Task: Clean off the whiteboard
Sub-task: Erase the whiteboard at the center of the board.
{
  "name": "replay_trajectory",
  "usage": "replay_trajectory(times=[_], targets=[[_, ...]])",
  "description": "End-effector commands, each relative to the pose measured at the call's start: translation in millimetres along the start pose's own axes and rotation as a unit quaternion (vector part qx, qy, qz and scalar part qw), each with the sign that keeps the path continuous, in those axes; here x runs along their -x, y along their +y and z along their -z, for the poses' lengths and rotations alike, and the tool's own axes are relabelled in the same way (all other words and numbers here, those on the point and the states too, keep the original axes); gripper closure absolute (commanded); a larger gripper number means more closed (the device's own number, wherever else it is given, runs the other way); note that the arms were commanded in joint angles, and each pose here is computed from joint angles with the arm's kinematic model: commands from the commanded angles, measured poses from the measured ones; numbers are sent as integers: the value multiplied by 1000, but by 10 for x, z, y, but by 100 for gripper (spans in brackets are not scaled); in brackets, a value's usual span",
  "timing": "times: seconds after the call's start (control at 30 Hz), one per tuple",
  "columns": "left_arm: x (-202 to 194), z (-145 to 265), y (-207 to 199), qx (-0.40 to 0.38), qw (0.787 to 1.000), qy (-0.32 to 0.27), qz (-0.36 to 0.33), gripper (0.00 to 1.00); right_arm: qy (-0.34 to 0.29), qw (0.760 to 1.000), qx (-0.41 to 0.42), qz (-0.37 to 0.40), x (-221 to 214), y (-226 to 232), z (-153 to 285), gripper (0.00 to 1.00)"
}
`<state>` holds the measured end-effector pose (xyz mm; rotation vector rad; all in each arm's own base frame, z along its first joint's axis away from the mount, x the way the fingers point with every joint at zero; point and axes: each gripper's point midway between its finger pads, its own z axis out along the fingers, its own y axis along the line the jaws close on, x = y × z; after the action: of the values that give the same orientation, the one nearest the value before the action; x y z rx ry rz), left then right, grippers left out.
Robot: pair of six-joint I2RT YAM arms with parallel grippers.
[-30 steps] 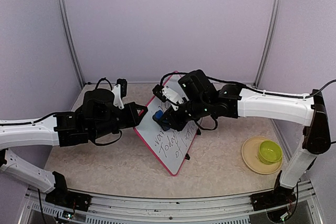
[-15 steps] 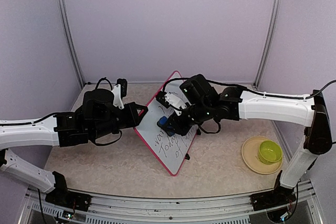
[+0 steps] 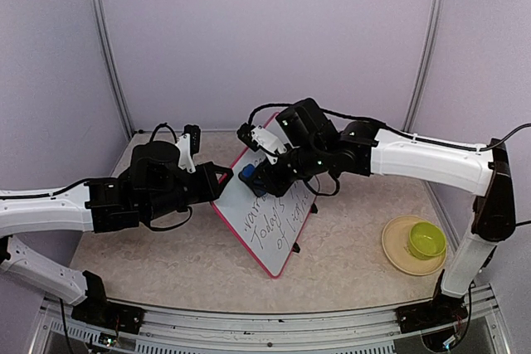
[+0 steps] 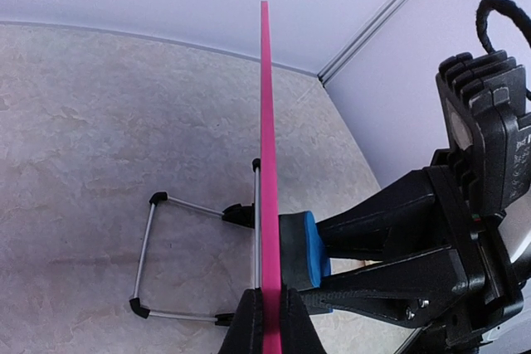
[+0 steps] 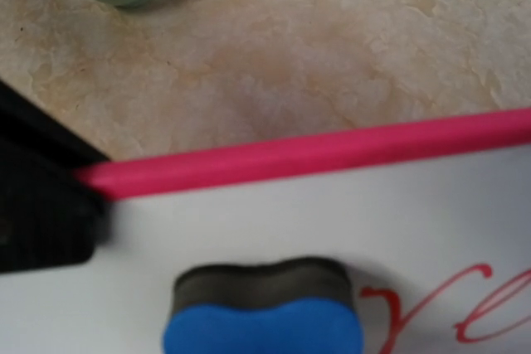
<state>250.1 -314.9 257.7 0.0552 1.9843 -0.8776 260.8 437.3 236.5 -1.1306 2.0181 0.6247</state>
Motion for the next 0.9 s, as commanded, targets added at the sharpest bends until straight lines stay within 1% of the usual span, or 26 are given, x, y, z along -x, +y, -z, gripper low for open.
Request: replay_trajectory(times=[0.0, 0.23, 0.37, 0.53, 0.77, 0.87], targets=[[-118, 54, -171, -41, 999, 23, -9, 100, 19, 1000, 2, -1, -239, -24, -131, 100], [-94, 63, -183, -43, 999, 20, -11, 100, 57, 998, 2, 1, -647, -28, -122, 100], [-106, 61, -176, -43, 999, 21, -10, 100, 64, 998, 1, 0, -703, -33, -143, 100], [-127, 60, -170, -42, 999, 24, -10, 100, 47, 999, -6, 2, -515, -77, -147, 100], [-127, 67, -171, -41, 999, 25, -11, 100, 1, 1000, -22, 13, -3, -198, -32, 100], [-136, 61, -169, -41, 999, 26, -11, 100, -5, 1000, -27, 16, 132, -269, -21, 100]])
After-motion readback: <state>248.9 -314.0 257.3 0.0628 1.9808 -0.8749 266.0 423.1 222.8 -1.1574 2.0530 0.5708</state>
